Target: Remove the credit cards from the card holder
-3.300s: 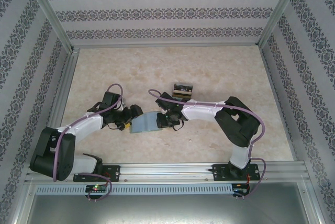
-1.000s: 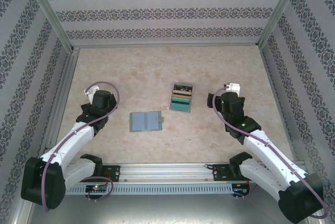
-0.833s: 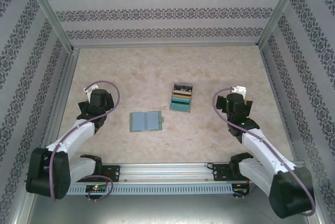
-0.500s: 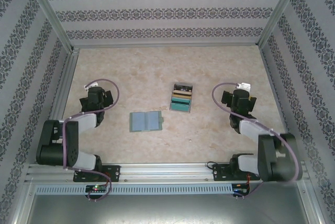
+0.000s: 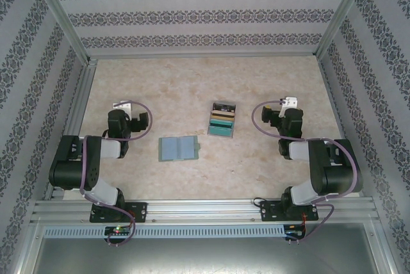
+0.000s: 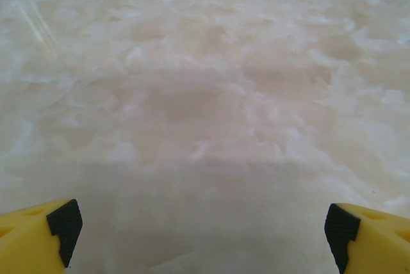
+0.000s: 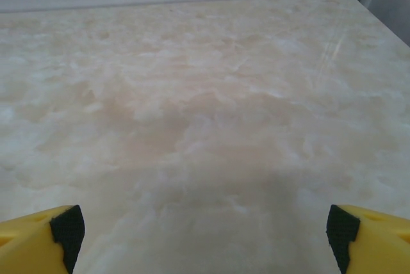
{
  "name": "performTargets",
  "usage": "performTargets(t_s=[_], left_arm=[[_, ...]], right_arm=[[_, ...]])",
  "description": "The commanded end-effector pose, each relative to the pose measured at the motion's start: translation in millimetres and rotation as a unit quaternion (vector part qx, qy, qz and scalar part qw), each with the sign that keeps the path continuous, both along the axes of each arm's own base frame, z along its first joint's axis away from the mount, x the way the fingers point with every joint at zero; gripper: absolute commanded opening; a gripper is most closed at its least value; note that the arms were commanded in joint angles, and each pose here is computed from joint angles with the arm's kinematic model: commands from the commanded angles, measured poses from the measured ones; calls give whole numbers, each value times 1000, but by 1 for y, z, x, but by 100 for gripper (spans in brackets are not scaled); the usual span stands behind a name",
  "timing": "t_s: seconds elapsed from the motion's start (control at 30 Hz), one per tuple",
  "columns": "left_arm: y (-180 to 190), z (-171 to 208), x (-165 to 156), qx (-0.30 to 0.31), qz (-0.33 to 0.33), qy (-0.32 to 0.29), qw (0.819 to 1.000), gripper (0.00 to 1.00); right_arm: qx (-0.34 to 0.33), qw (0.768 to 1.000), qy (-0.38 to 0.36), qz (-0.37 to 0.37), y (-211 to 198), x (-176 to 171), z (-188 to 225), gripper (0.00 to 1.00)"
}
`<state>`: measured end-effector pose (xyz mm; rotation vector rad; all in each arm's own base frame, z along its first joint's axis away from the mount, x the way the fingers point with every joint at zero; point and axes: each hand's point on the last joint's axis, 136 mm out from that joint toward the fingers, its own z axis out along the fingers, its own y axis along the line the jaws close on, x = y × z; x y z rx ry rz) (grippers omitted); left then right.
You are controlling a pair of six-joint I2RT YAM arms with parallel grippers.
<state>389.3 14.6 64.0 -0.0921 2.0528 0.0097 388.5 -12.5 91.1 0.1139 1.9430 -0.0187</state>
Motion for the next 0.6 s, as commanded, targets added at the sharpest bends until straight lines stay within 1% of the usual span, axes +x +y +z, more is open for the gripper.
performTargets(t_s=[0.0, 0.17, 0.57], left_arm=[[-6, 19, 10, 10, -24, -43, 999, 100], [-8, 19, 10, 16, -26, -39, 999, 99], [-8, 19, 10, 16, -26, -39, 999, 99]], right_arm=[[-5, 999, -29, 20, 7, 8, 15, 98], [-15, 999, -27, 27, 12, 9, 15, 98], [-15, 999, -27, 30, 12, 9, 15, 98]])
